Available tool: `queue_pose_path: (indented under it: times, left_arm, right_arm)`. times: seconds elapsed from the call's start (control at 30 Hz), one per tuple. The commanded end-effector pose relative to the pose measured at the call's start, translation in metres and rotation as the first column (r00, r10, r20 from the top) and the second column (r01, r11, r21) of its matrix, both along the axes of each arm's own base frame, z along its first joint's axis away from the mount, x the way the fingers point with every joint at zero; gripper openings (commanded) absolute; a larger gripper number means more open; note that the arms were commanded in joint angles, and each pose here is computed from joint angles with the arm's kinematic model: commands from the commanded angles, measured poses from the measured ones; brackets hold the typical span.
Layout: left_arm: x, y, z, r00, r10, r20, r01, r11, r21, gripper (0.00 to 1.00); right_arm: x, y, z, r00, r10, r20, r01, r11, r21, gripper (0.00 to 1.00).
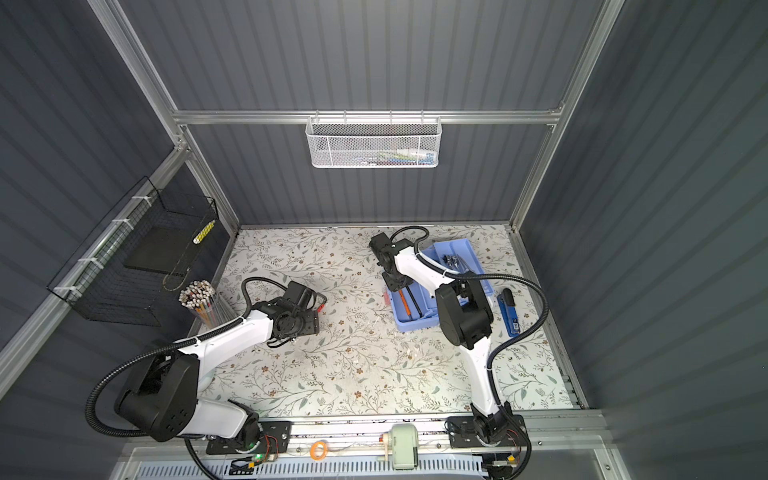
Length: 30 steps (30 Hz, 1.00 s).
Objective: Pack the tool kit
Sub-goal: 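Lower the black hex key beside the orange hex key and open the right gripper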
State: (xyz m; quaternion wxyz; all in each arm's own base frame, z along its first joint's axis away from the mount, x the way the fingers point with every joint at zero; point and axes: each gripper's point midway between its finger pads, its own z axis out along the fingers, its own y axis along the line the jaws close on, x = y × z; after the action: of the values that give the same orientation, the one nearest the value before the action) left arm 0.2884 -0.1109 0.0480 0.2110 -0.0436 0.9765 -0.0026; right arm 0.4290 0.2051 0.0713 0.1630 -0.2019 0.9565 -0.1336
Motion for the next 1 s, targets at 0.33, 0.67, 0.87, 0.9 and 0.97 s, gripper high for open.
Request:
queue_pose_path:
  times: [0.33, 0.67, 0.87, 0.9, 0.97]
  left_arm:
    - [0.001, 0.0, -0.019, 0.998, -0.024, -0.049, 0.025, 1.0, 0.007, 0.71]
    - [0.006, 0.002, -0.008, 1.0, -0.016, -0.018, 0.016, 1.0, 0.012, 0.71]
    - [0.007, 0.003, -0.005, 1.0, -0.013, -0.016, 0.014, 1.0, 0.022, 0.72]
    - [0.006, 0.004, -0.006, 1.0, -0.011, -0.017, 0.012, 1.0, 0.026, 0.72]
    - [0.007, 0.005, -0.006, 1.0, -0.01, -0.018, 0.011, 0.999, 0.032, 0.72]
  right_arm:
    - [-0.009, 0.004, -0.008, 1.0, -0.016, -0.027, 0.016, 1.0, 0.011, 0.14]
    - [-0.013, 0.005, -0.005, 0.999, -0.022, -0.034, 0.023, 0.999, 0.033, 0.28]
    - [-0.015, 0.01, 0.01, 0.999, -0.03, -0.023, 0.031, 0.996, 0.084, 0.34]
    - [-0.015, 0.011, 0.012, 0.999, -0.032, -0.02, 0.034, 0.995, 0.094, 0.36]
    - [-0.016, 0.013, 0.019, 0.999, -0.034, -0.011, 0.035, 0.993, 0.117, 0.38]
